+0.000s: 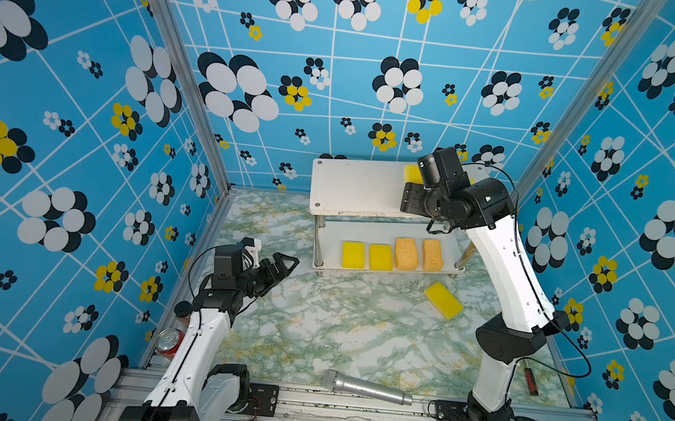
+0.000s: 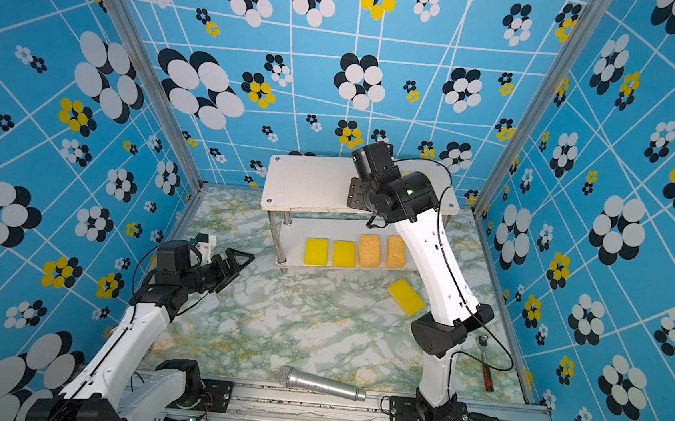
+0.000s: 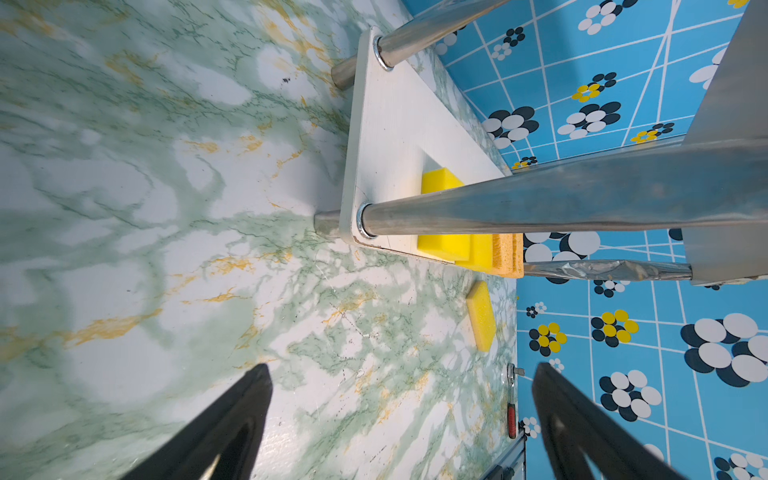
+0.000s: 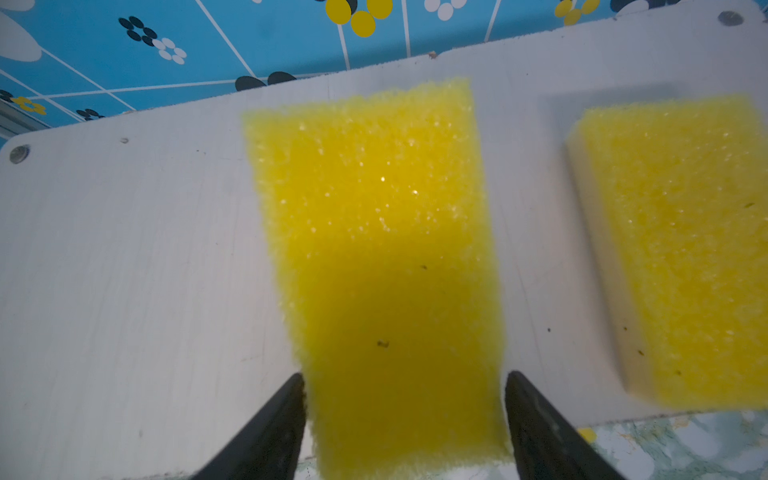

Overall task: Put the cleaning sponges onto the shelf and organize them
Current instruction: 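Lower the sponge beside the other top-shelf sponge and open the right gripper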

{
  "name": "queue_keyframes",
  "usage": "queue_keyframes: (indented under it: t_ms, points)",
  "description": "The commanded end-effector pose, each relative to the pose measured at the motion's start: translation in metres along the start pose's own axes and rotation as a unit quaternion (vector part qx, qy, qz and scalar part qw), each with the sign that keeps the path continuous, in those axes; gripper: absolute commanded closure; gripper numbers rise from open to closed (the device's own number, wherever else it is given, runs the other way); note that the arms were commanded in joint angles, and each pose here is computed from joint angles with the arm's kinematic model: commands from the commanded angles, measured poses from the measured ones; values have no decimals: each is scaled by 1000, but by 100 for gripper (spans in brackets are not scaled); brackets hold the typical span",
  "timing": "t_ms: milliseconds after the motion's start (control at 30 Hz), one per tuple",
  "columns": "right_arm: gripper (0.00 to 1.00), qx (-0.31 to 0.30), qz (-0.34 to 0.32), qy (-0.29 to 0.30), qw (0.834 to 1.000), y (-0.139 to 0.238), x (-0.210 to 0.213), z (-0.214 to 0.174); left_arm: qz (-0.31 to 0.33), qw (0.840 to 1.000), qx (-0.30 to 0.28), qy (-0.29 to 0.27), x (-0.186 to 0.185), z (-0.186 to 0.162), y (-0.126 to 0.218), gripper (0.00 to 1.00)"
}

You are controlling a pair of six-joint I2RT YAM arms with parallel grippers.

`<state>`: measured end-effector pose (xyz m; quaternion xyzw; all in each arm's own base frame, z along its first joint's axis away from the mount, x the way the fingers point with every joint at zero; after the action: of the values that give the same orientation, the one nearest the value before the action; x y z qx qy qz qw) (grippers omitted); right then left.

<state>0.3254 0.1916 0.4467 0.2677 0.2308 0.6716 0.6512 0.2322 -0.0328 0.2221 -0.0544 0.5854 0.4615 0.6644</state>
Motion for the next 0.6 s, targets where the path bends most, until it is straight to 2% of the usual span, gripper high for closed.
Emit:
queue_keyframes:
  t_ms: [0,567]
  points:
    - [23,15,-11,0,1000,-5,-2,-3,-3,1000,8,-4,2,-3,2,1]
    - [20,19,-10,5,1000,-9,-1,-3,-3,1000,8,-3,2,-3,1,1]
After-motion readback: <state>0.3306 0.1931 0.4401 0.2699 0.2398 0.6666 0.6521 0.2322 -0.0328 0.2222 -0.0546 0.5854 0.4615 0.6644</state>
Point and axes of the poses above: each gripper's point midway between its finger pads, its own y axis back along the fingers, its own x axis along the line the jaws close on, z = x × y, the point moved 9 cm from there along y, back along the fingers, and after that the axes turned 3 degrees about y, right-handed, at the moved point
